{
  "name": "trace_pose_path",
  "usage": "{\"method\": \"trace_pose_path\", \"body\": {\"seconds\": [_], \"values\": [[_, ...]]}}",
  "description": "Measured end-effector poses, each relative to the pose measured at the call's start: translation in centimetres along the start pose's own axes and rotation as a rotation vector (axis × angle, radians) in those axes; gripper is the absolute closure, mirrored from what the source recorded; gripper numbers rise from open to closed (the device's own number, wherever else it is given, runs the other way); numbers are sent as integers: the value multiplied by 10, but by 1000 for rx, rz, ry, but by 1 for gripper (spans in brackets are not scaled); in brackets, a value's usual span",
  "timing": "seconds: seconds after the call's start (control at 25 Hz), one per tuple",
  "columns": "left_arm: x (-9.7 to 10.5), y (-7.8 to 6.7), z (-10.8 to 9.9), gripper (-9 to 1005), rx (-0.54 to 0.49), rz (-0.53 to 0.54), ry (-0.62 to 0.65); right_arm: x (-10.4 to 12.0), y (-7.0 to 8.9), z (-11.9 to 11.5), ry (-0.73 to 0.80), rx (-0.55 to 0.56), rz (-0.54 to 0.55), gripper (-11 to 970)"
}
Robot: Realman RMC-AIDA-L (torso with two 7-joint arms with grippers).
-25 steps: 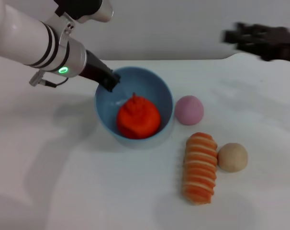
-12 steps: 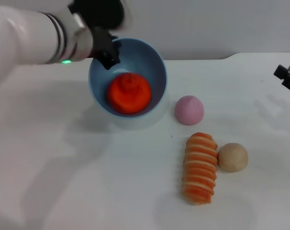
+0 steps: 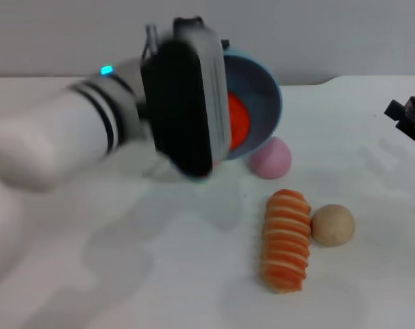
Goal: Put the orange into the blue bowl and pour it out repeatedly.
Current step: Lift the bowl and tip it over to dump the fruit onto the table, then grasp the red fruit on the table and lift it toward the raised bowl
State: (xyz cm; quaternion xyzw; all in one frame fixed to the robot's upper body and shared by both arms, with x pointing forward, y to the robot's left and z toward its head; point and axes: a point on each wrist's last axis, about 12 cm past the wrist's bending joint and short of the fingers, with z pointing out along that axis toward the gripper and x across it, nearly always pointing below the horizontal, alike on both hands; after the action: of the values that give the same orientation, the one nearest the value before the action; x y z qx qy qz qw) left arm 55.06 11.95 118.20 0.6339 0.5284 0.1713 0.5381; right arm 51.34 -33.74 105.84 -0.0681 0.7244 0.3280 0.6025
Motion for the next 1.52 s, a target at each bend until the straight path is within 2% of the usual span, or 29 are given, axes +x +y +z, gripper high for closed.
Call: {"method": "trace_pose_path", "body": {"seconds": [0.04, 0.2, 0.44, 0.68, 0.8, 0.84, 0.96, 1.2, 1.4, 1.52], "values": [[-3, -15, -5, 998, -55, 142, -44, 1, 0, 0, 2, -2, 2, 401], [-6, -39, -8, 997, -138, 344, -90, 3, 1, 0, 7, -4, 9, 401], [-5, -57, -11, 998, -283, 478, -119, 3, 0, -1, 5, 0, 12, 401], [0, -65, -13, 997, -349, 512, -120, 3, 0, -1, 4, 1, 12, 401], [3, -58, -12, 997, -349, 363, -112, 1, 1, 2, 2, -5, 9, 401], [3, -58, -12, 997, -349, 363, -112, 1, 1, 2, 2, -5, 9, 401], [8, -44, -9, 997, -314, 160, -97, -1, 1, 4, -2, -16, 10, 401], [26, -2, -11, 998, -215, -303, -102, -6, 1, 6, 26, -51, 41, 400], [47, 29, -6, 998, -121, -595, -80, -11, 10, 18, 139, -161, 65, 391], [55, 43, 2, 996, -39, -753, -51, -11, 19, 37, 331, -231, 80, 385]]}}
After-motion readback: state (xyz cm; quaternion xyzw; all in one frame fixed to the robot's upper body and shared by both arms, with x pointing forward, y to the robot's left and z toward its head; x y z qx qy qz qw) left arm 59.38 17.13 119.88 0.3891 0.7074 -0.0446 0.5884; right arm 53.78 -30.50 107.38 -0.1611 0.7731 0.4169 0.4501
